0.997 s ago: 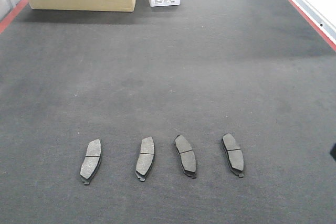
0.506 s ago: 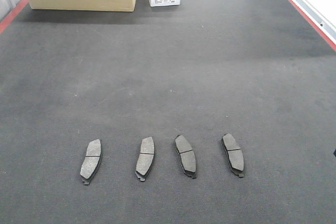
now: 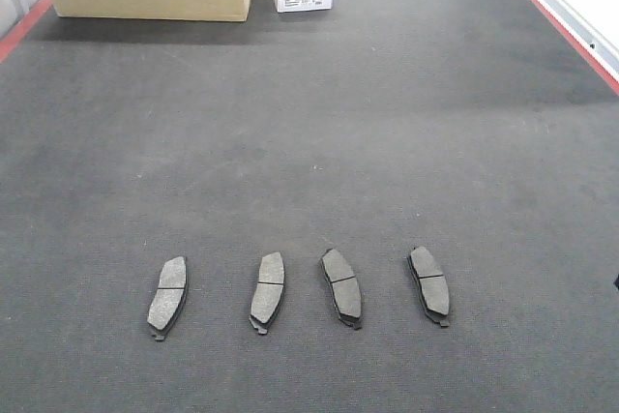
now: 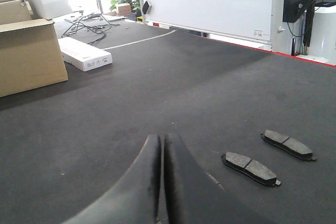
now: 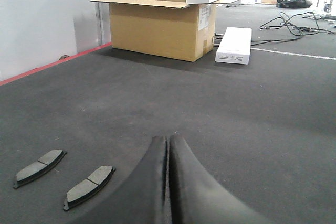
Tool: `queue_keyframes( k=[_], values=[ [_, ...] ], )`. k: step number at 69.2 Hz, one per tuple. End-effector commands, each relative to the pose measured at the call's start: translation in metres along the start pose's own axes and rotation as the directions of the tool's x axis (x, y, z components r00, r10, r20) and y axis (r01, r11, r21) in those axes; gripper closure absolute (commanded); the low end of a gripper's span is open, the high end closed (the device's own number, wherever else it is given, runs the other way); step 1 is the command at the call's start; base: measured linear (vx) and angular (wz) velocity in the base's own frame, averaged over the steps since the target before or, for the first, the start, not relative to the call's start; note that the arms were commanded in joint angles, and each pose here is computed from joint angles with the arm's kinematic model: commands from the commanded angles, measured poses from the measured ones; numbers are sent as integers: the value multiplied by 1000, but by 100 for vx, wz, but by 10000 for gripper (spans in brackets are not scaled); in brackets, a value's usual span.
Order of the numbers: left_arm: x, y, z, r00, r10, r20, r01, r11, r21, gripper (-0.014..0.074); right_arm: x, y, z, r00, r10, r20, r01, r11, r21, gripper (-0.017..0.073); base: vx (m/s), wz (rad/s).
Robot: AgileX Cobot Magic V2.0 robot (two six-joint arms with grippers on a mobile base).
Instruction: Move and align brake pads A on conveyor
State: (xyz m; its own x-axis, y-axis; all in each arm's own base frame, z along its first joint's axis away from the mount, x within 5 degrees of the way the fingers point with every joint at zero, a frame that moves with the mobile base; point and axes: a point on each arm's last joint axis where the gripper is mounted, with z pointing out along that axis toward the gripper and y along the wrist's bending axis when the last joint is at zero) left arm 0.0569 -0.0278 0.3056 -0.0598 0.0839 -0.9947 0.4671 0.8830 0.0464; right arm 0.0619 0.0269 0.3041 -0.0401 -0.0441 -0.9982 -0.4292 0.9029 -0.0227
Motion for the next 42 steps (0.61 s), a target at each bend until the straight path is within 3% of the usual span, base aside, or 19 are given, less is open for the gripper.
queue_keyframes(
  k=[1, 9, 20, 29, 35, 42],
  values=[
    [-13, -1, -1, 996, -36, 79, 35, 999, 18, 597, -14, 1, -1, 996, -19, 83, 20, 1000, -8, 569, 0, 0],
    [-13, -3, -1, 995, -63, 76, 61, 997, 37, 597, -14, 1, -1, 996, -19, 83, 20, 1000, -8, 569, 0, 0],
    [-13, -6, -1, 997, -12, 82, 7, 998, 67, 597, -14, 1, -1, 996, -19, 83, 20, 1000, -8, 569, 0, 0],
    [-14, -6, -2, 996, -9, 93, 3, 998, 64, 597, -14, 1, -1, 996, -19, 83, 20, 1000, -8, 569, 0, 0],
    [-13, -3, -7, 995, -8, 103, 6, 1000, 20, 597, -14, 1, -1, 996, -19, 83, 20, 1000, -8, 569, 0, 0],
    [-13, 3, -16, 992, 4, 125, 7, 996, -91, 597, -14, 1, -1, 996, -19, 83, 20, 1000, -8, 569, 0, 0]
  ],
)
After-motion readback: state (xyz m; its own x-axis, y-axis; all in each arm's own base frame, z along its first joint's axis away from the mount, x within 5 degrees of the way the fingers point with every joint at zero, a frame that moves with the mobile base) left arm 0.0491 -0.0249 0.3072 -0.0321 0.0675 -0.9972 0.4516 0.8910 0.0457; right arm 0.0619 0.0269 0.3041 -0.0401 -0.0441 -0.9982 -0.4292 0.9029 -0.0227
